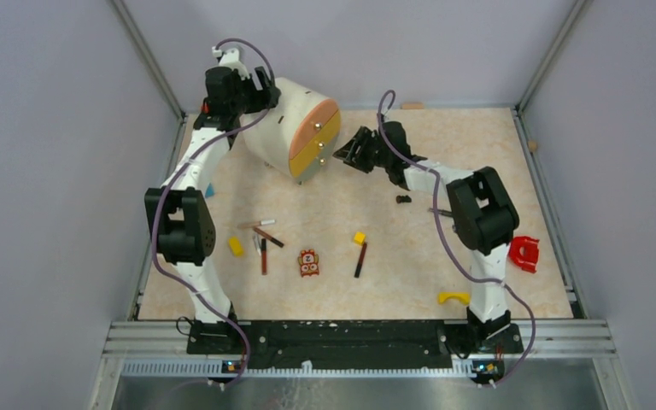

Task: Organize the makeup
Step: Close the drawer in the storage box, then open the drawer in the storage box.

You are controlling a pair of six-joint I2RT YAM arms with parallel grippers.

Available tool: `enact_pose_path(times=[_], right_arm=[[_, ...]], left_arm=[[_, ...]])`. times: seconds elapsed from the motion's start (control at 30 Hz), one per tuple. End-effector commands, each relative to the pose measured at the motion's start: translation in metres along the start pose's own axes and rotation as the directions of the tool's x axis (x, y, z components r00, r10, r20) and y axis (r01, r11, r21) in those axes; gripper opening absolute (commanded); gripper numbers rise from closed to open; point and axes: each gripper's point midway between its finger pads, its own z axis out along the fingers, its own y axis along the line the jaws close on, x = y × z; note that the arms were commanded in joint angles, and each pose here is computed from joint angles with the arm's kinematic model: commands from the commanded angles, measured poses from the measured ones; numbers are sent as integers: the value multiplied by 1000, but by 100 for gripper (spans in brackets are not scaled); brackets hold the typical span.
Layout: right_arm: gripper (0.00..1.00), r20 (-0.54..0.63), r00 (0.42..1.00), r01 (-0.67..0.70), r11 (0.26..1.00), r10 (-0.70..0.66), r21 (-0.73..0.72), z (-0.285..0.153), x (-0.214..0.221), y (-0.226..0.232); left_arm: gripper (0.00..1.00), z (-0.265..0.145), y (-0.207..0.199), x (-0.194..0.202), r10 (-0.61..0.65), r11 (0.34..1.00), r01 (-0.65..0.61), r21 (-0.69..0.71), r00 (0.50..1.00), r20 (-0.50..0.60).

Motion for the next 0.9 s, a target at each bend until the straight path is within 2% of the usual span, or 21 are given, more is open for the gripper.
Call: enact_pose_path(times=[0.0,0.23,0.5,0.87], right_arm=[[50,-36,995,-94,981,89,-169,11,2,30],[49,-75,973,-231,945,219,-234,27,12,26],[49,-94,946,-323,908,309,-266,38,15,22],[47,-128,926,-379,880,356,-287,49,28,15]], left_arm=[[86,-10,0,28,-17,999,14,-29,995,-95],[85,-12,-5,30,-11,999,7,-33,995,-96],[86,-11,-8,30,-10,1000,7,-23,995,-100],[86,-10,-9,32,-8,1000,7,-14,994,-107]])
